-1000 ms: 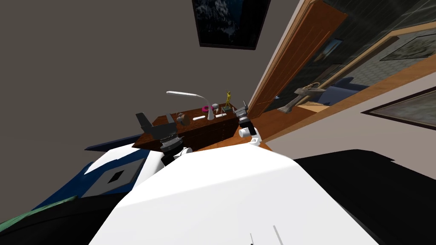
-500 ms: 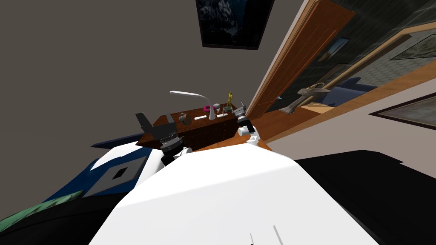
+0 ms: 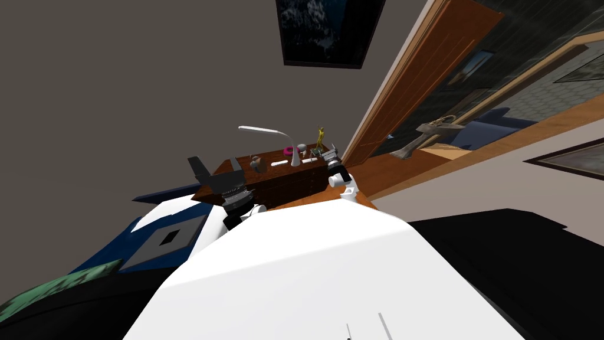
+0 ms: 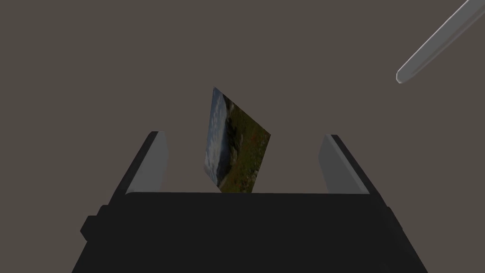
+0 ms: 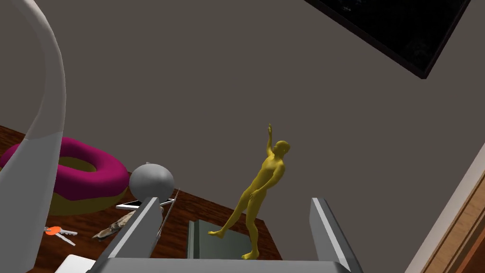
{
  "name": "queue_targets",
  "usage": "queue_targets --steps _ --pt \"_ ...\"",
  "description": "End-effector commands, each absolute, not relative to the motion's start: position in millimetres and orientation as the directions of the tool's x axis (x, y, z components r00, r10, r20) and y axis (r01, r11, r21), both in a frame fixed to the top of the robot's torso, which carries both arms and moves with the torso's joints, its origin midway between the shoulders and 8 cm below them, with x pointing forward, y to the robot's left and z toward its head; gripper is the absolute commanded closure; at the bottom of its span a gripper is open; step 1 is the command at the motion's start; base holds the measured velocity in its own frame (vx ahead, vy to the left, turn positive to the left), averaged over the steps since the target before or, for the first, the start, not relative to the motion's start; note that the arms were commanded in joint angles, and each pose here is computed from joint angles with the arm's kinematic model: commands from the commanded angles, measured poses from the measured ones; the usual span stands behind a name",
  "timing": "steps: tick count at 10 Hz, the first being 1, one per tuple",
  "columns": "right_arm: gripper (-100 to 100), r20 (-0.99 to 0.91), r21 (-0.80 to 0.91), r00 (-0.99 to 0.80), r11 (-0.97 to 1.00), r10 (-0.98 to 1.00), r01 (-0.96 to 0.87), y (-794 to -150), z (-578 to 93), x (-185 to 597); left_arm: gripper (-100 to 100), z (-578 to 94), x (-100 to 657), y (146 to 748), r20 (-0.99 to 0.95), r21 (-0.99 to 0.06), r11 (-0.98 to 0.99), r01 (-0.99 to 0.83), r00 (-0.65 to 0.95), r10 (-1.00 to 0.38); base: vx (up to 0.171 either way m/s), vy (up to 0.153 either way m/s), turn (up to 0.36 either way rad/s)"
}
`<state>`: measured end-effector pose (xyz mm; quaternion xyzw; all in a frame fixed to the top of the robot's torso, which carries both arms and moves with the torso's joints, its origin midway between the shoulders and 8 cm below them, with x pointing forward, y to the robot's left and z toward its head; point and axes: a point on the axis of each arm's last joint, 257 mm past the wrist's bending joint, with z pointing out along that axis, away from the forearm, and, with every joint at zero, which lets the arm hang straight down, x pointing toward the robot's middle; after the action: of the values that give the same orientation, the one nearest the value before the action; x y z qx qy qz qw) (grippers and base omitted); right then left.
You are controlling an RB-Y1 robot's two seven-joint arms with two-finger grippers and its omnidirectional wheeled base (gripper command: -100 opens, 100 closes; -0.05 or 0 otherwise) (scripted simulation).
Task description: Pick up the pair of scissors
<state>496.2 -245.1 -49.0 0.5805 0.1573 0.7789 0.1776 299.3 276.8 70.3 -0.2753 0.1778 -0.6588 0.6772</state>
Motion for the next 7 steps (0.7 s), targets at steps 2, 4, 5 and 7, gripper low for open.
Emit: queue_targets --steps 2,4,5,7 --pt "-100 0.887 0.399 -0.228 -0.915 0.402 -0.058 -245 -60 505 0 70 299 277 0.122 -0.607 -0.020 0.794 0.069 -0.990 0.022 0.013 0.039" --pt "-100 0.913 0.359 -0.193 -0.933 0.359 -0.033 -245 -70 511 0 70 299 277 0.122 -0.607 -0.020 0.794 0.069 -0.990 0.032 0.014 0.037" --pt "-100 0.934 0.325 -0.156 -0.946 0.323 -0.013 -246 -80 516 0 70 299 277 0.122 -0.607 -0.020 0.794 0.069 -0.990 0.033 0.023 0.041" --pt "-100 0.953 0.283 -0.116 -0.959 0.280 0.006 -246 -91 521 0 70 299 277 0.122 -0.607 -0.020 0.794 0.069 -0.990 0.034 0.015 0.035"
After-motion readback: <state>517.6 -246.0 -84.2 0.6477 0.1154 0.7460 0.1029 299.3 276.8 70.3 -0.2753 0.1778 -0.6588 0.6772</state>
